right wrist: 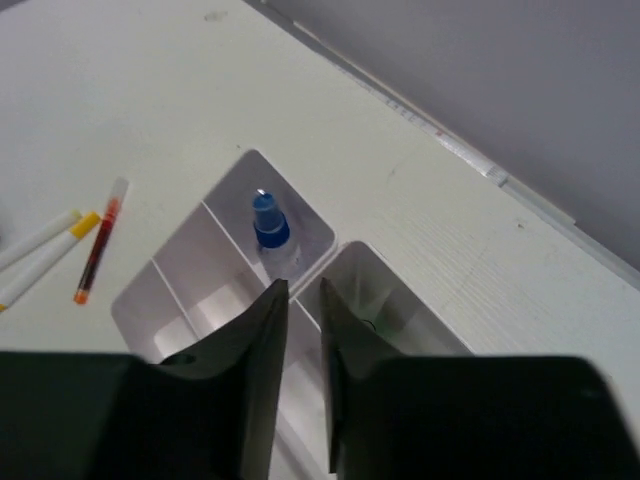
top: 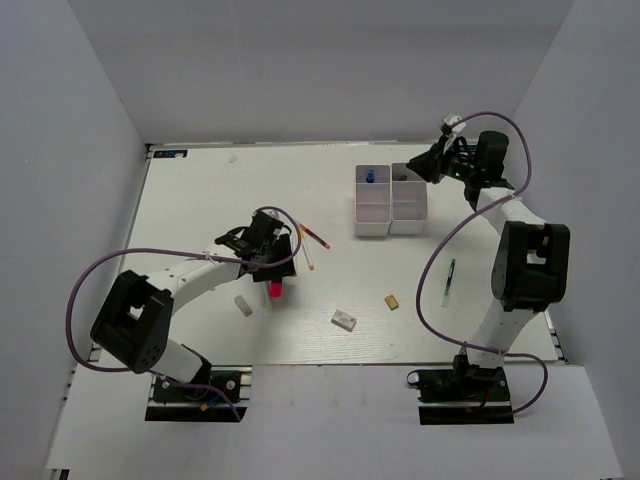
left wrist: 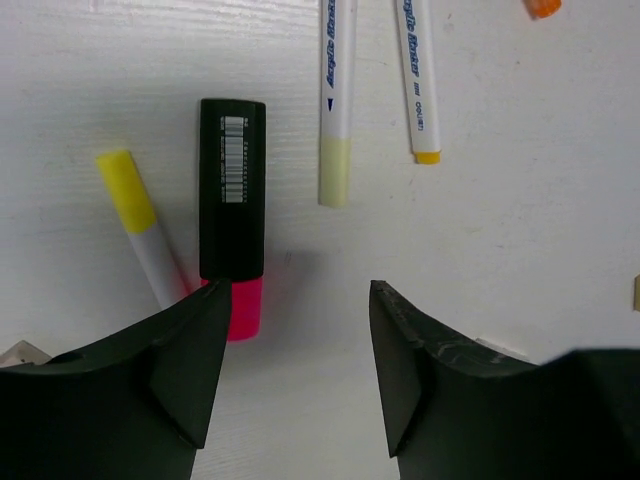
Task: Sort the stationery into containers
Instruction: Pick up the pen from the center of the board.
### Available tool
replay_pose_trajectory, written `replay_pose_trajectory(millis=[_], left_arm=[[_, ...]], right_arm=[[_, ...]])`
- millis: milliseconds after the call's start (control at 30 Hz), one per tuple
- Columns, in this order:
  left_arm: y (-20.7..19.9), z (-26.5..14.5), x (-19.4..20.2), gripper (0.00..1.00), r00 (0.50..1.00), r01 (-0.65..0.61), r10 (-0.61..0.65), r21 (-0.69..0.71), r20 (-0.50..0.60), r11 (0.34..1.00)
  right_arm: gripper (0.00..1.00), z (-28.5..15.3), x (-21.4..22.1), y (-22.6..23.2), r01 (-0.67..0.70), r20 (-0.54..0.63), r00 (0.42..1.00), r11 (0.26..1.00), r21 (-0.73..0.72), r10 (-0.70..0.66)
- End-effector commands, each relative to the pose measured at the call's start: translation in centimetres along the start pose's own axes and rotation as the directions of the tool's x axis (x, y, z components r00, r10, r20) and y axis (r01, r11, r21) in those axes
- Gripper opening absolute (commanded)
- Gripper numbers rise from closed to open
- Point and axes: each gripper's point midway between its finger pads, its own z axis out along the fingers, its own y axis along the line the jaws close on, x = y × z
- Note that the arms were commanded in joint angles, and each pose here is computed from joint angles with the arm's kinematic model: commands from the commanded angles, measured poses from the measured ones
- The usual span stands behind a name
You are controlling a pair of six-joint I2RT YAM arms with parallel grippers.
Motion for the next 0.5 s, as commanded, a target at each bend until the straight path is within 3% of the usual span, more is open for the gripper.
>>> replay_pose_trajectory(millis=[0, 200, 467], left_arm=[[-0.6, -0.1, -1.8, 0.67, 0.999, -0.016, 0.017, -0.020, 0.037, 1.000], [1.3, 1.1, -2.6, 0.66, 0.999, -0.033, 0.039, -0.162, 0.030, 0.986], [2.2, 2.9, -2.8, 0.59, 0.996, -0.088, 0.083, -0.212, -0.035, 0.973]], right_arm=[[0.22, -2.0, -4.9, 2.0, 0.052, 0.099, 0.994, 0.998, -0.026, -0.049], [0.25, -4.9, -4.3, 6.2, 0.037, 0.098, 0.995, 0.998, -0.059, -0.031], [0.27, -6.9, -2.4, 8.6, 0.015, 0.068, 0.998, 0.999, -0.051, -0.011]])
